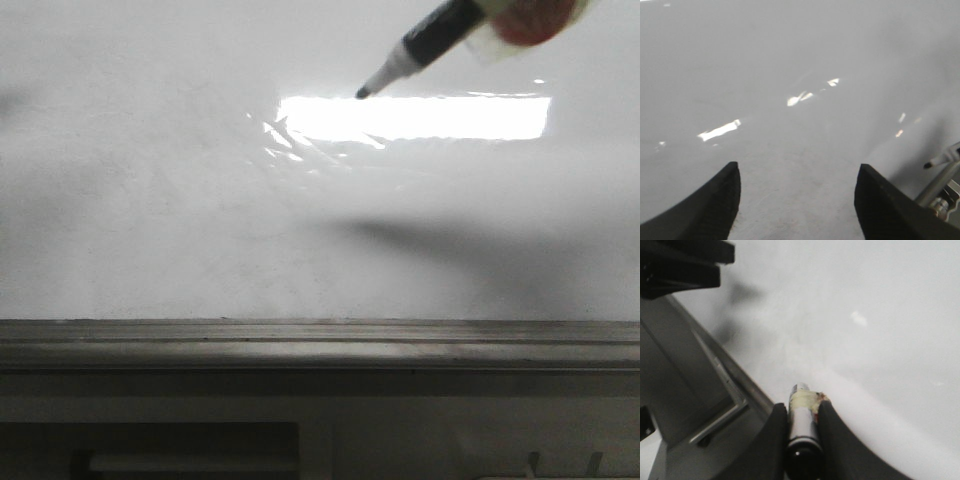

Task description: Write number 6 on whiteboard

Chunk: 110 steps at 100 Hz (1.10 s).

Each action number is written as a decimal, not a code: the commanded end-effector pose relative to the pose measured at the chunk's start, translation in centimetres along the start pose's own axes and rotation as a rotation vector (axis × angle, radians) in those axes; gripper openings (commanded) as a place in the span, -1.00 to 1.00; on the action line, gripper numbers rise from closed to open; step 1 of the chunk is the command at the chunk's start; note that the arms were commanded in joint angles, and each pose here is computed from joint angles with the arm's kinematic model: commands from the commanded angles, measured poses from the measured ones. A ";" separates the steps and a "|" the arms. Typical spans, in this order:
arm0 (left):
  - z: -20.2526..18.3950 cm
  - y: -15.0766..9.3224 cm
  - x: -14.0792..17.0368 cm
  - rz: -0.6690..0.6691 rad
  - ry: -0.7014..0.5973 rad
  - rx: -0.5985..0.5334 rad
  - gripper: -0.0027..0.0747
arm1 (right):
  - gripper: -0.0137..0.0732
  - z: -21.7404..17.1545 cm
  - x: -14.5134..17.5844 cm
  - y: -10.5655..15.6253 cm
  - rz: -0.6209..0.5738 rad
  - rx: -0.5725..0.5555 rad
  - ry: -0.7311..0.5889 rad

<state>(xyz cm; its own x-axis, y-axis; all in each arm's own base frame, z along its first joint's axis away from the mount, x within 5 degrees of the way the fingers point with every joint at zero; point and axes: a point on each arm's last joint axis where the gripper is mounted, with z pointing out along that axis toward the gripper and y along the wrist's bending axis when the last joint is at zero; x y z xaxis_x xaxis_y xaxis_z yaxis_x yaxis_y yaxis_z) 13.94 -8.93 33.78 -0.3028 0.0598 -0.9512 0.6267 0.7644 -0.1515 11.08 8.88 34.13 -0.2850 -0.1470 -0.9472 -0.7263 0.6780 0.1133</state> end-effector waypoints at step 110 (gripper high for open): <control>-2.9 0.3 0.3 -0.105 -0.165 -0.083 0.15 | -0.80 2.6 0.1 -4.3 0.115 0.234 -0.020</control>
<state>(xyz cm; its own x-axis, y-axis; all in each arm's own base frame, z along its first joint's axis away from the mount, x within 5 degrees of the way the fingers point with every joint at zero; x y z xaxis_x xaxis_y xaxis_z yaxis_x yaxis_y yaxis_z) 11.85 -7.00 32.93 -0.2720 -0.0631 -0.9602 0.5540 0.8056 -0.2099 14.85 8.77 31.22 -0.4232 -0.1294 -0.8967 -0.6076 0.7747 0.1750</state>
